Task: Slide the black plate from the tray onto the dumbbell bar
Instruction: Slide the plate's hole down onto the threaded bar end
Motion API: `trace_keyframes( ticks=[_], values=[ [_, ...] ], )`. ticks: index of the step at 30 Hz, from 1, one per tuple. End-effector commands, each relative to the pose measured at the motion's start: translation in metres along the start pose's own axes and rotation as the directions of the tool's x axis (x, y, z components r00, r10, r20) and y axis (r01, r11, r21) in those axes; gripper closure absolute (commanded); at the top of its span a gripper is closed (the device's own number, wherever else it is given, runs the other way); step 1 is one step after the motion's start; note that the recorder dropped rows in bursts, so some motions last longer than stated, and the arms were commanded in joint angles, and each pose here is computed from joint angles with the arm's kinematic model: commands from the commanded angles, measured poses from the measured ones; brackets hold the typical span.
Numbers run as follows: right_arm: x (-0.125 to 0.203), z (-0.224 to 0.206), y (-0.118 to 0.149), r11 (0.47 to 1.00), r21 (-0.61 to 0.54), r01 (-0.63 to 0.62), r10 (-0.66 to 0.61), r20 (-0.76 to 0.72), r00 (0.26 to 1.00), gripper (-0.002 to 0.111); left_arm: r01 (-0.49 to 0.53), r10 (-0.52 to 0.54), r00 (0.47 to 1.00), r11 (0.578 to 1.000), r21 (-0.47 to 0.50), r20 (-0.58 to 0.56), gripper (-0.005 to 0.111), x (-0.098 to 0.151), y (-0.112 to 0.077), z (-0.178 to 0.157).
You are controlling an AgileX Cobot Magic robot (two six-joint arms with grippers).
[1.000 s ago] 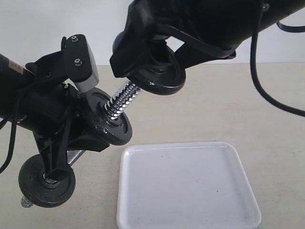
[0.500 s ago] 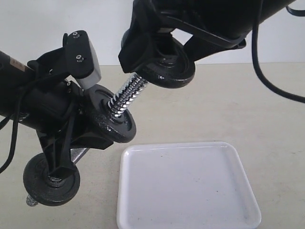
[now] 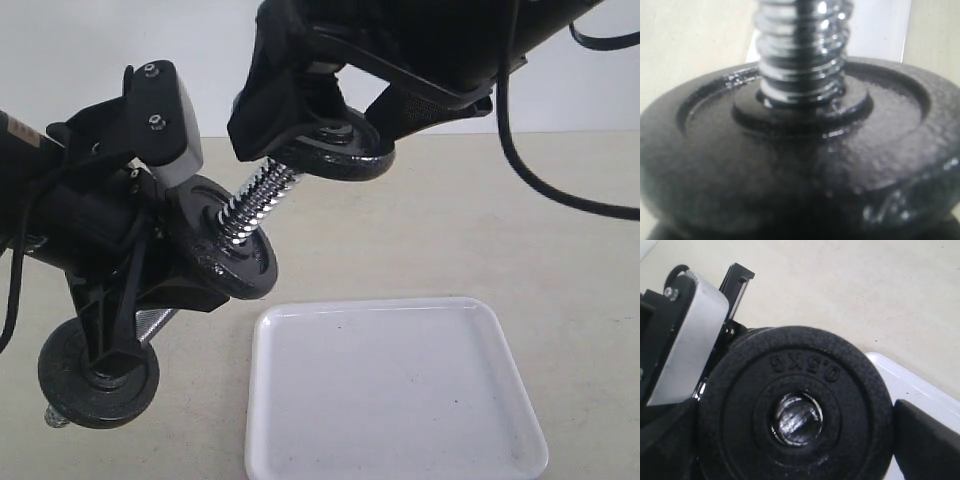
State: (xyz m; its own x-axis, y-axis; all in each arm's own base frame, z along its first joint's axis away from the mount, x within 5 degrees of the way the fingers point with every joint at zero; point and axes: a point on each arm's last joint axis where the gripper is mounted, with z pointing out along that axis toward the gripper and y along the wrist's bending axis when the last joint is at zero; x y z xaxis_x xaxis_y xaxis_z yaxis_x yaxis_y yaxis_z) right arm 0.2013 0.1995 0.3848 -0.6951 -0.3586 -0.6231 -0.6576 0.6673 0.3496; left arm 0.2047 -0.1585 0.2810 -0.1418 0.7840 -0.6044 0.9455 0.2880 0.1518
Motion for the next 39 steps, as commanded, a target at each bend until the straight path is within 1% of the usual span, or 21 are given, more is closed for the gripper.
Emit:
trace_keyframes(
  ticks=[1, 5, 10, 17, 24, 28, 33, 34, 36, 38, 39],
  values=[
    [-0.008, 0.001, 0.003, 0.999, -0.05, -0.012, 0.015, 0.06, 0.998, 0.108, -0.007, 0.035, 0.979, 0.99, -0.141, 0.203, 0.102, -0.028, 0.005, -0.033],
    [-0.008, 0.001, 0.004, 0.998, -0.063, -0.025, 0.029, 0.06, 0.998, 0.108, 0.006, 0.026, 0.975, 0.989, -0.146, 0.219, 0.102, -0.029, 0.006, -0.034],
    [-0.01, 0.0, 0.008, 0.992, -0.11, -0.062, 0.07, 0.08, 0.994, 0.108, 0.063, -0.013, 0.96, 0.983, -0.172, 0.278, 0.102, -0.034, 0.009, -0.035],
    [-0.015, 0.0, 0.008, 0.99, -0.121, -0.074, 0.089, 0.13, 0.987, 0.108, 0.129, -0.051, 0.938, 0.97, -0.208, 0.343, 0.102, -0.038, 0.015, -0.038],
    [-0.016, -0.001, 0.009, 0.988, -0.13, -0.079, 0.097, 0.135, 0.986, 0.108, 0.124, -0.044, 0.936, 0.97, -0.211, 0.35, 0.102, -0.039, 0.015, -0.038],
    [-0.015, -0.001, 0.008, 0.991, -0.118, -0.059, 0.075, 0.136, 0.988, 0.108, 0.122, -0.045, 0.937, 0.971, -0.205, 0.347, 0.102, -0.039, 0.014, -0.038],
    [-0.015, 0.0, 0.006, 0.997, -0.08, 0.02, -0.008, 0.14, 0.99, 0.107, 0.119, -0.044, 0.938, 0.973, -0.2, 0.343, 0.102, -0.039, 0.014, -0.038],
    [-0.015, 0.0, 0.005, 0.997, -0.075, 0.028, -0.017, 0.14, 0.99, 0.104, 0.118, -0.044, 0.938, 0.973, -0.198, 0.343, 0.102, -0.039, 0.013, -0.038],
    [-0.015, 0.0, 0.005, 0.997, -0.072, 0.03, -0.019, 0.14, 0.99, 0.092, 0.117, -0.043, 0.939, 0.973, -0.2, 0.342, 0.102, -0.038, 0.013, -0.038],
    [-0.015, 0.0, 0.004, 0.997, -0.064, 0.037, -0.028, 0.139, 0.99, 0.068, 0.114, -0.039, 0.94, 0.973, -0.202, 0.339, 0.102, -0.038, 0.014, -0.038],
    [-0.015, 0.0, 0.004, 0.997, -0.057, 0.042, -0.034, 0.138, 0.99, 0.052, 0.111, -0.037, 0.941, 0.973, -0.203, 0.338, 0.102, -0.038, 0.014, -0.038]
  ],
)
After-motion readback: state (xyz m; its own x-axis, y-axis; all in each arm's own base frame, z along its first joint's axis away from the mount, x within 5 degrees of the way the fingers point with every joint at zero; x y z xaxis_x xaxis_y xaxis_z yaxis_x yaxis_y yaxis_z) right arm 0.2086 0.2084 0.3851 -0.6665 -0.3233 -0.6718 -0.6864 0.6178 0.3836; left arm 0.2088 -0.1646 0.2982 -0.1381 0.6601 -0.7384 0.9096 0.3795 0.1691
